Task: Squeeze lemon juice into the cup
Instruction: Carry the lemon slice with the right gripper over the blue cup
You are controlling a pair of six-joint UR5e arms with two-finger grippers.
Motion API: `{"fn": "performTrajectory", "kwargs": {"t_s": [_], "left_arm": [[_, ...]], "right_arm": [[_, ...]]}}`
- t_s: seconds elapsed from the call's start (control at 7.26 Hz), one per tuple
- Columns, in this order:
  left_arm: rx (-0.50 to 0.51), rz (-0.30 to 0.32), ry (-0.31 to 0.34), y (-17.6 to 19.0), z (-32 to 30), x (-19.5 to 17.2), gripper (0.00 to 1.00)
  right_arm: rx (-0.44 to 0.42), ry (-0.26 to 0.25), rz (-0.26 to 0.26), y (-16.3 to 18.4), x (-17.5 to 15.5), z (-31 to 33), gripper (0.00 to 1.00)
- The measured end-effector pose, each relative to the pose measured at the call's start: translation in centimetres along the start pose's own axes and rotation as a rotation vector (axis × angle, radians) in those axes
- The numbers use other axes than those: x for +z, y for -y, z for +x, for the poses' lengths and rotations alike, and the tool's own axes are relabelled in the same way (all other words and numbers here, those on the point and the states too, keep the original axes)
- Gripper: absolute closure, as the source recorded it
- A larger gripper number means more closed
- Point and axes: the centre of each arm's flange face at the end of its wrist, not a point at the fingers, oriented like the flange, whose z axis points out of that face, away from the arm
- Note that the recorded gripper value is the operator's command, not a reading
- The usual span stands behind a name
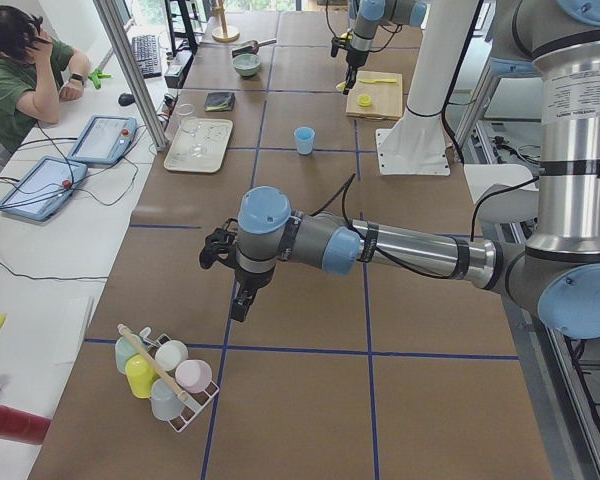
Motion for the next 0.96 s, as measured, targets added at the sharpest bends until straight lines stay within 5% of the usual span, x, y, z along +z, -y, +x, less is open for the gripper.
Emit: {"fn": "performTrajectory", "kwargs": {"t_s": [0.83,0.96], "left_arm": [[-0.008,-0.009,0.0,-0.3,-0.2,0.2,0.0],[-0.01,-0.011,-0.001,-0.4,-0.2,0.3,0.0]], "right_arm": [[-0.001,-0.036,0.055,10.5,6.9,-13.7,0.79],[-0.013,-0.047,0.054,10.7,7.8,-13.7,0.65]]}}
